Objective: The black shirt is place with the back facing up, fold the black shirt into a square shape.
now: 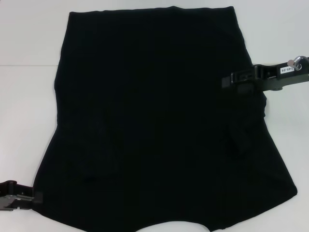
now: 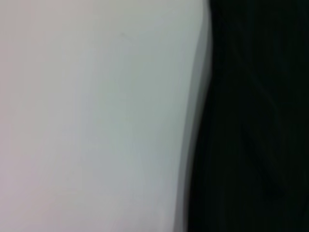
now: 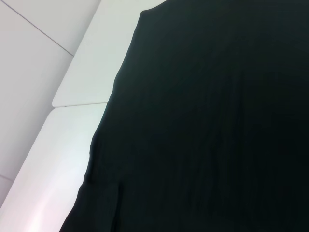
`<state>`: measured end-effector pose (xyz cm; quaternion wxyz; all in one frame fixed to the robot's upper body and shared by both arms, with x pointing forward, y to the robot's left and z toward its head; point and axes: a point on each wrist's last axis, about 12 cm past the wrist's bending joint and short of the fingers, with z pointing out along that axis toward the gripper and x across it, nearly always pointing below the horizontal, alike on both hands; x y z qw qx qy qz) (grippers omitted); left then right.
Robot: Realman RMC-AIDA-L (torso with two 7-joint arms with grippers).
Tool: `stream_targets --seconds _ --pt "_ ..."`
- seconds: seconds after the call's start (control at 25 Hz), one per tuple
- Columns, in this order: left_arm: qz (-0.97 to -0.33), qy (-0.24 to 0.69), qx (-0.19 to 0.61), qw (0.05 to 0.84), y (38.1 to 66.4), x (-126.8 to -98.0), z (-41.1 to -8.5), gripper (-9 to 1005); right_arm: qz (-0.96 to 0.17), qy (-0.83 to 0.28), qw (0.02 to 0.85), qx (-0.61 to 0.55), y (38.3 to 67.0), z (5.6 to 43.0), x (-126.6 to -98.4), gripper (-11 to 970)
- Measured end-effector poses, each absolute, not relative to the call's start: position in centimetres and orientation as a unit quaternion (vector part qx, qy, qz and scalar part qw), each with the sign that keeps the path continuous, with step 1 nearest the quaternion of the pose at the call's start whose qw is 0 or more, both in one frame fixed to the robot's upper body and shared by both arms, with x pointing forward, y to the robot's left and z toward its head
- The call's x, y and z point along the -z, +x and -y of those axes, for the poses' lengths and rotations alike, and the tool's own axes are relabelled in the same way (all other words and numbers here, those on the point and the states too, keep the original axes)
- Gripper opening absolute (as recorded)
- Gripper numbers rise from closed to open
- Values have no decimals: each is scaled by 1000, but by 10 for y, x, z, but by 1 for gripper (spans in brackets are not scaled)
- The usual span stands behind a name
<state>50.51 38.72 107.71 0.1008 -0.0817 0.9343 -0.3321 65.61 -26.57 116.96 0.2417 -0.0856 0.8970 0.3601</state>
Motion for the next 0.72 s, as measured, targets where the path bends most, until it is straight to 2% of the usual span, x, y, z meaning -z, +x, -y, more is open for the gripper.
stream_targets --seconds 0.72 --pt "-931 -46 343 114 527 -1083 -363 449 -897 -76 242 -362 654 271 -1167 706"
